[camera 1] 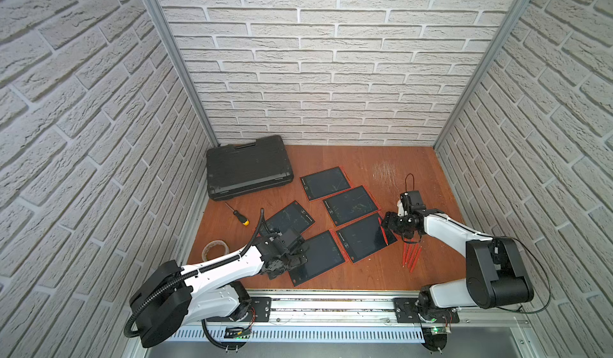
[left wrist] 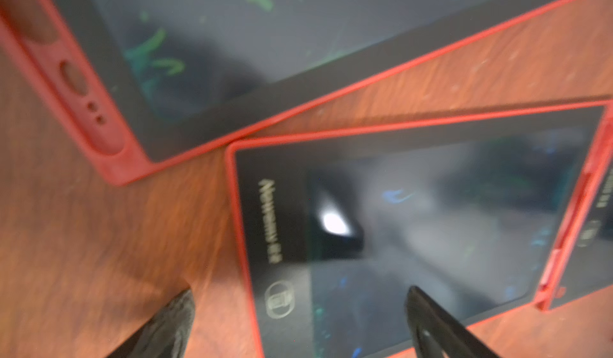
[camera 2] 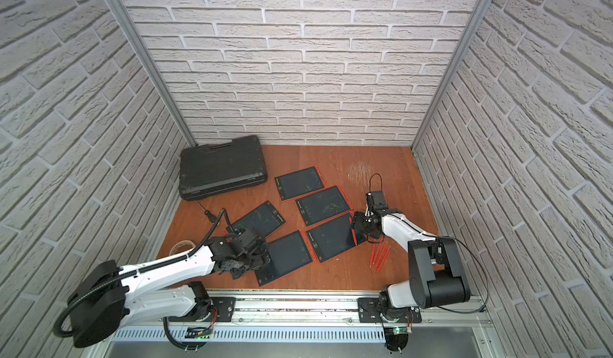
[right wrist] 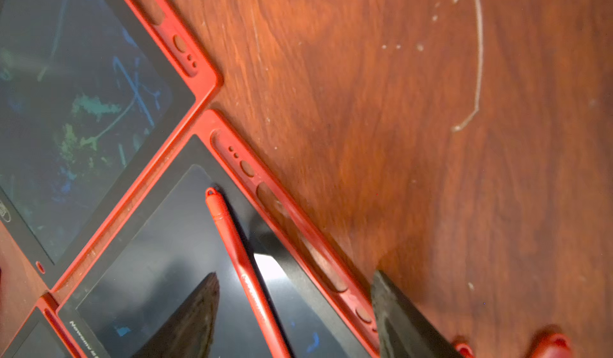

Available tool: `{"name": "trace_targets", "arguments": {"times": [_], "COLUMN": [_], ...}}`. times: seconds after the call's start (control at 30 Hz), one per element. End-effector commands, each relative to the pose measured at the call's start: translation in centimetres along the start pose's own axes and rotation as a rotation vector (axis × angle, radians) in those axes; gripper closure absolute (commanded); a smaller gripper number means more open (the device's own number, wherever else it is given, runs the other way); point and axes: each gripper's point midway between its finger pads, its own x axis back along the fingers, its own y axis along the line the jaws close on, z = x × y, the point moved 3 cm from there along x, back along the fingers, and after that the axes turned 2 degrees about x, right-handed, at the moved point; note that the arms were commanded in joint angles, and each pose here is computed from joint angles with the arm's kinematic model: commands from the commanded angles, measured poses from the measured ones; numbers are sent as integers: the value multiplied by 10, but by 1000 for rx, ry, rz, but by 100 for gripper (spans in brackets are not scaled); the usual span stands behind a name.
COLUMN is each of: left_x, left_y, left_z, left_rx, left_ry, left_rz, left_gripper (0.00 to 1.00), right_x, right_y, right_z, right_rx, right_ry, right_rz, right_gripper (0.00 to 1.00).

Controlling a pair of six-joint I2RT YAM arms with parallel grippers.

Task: Place the stylus back onto the writing tablet
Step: Adjust the writing tablet at the center of the board.

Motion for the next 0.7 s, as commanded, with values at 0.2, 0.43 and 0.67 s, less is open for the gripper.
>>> {"name": "trace_targets", "arguments": {"times": [0.2,0.43,0.67], "left_x": [-20,-20,-23], "left_y": [6,6,0], "left_z": [-8,-33,-62], "left_rx": [21,29,25], "left_ry": [33,10,-10], "left_rz": [18,12,5], "left_gripper": [2,2,2], "right_x": [-6,-5,-5], "right_y": [-1,5,14], "right_z": [35,41,44], "right_rx": [-8,2,-14], "right_ry": [98,92,67], "right_rz": [36,53,62], "right_gripper": [28,28,28]}}
